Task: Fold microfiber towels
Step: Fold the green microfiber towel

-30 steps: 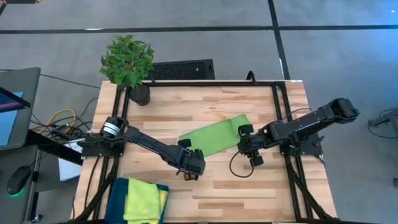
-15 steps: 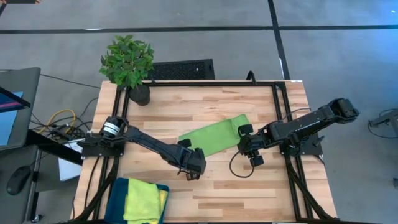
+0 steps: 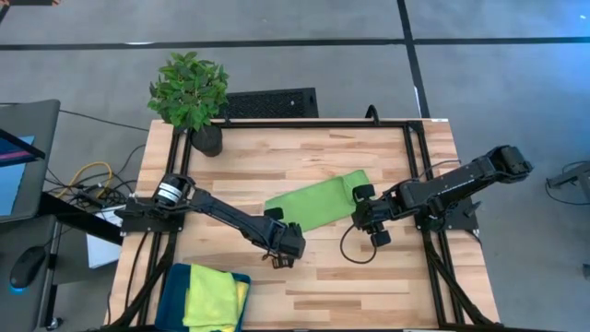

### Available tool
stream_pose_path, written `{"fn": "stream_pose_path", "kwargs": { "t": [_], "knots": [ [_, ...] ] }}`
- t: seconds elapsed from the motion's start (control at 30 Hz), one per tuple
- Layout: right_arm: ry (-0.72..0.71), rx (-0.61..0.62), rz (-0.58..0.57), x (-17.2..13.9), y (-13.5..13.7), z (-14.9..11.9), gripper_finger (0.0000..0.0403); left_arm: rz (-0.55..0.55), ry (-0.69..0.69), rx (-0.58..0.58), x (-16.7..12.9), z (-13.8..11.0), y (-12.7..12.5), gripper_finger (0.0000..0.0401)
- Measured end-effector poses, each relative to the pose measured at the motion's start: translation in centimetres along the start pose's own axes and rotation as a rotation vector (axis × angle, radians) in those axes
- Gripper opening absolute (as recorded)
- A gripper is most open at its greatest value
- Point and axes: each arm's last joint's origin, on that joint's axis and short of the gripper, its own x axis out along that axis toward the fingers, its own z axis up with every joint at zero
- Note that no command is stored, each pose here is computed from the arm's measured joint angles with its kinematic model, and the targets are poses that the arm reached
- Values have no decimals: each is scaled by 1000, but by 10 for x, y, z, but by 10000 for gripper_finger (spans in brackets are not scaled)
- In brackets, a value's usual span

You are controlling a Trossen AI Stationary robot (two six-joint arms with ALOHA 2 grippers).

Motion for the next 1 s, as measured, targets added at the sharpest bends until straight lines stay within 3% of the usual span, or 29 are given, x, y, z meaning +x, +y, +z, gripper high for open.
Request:
{"fn": "stream_pose_path", "kwargs": {
  "t": [0.2,0.37,0.63,0.87,1.0],
  "knots": [
    [-5,-6,-1,0,0,1,194,-17,4,9,1,1,-1,149],
    [-16,-5,-3,0,0,2,194,-6,5,74,1,1,0,170],
    [-20,-5,-3,0,0,2,194,84,42,124,0,-6,1,159],
    [-20,-5,-3,0,0,2,194,100,51,124,6,-7,0,149],
    [-20,-5,-3,0,0,2,194,100,58,119,7,-7,0,119]
  ]
}}
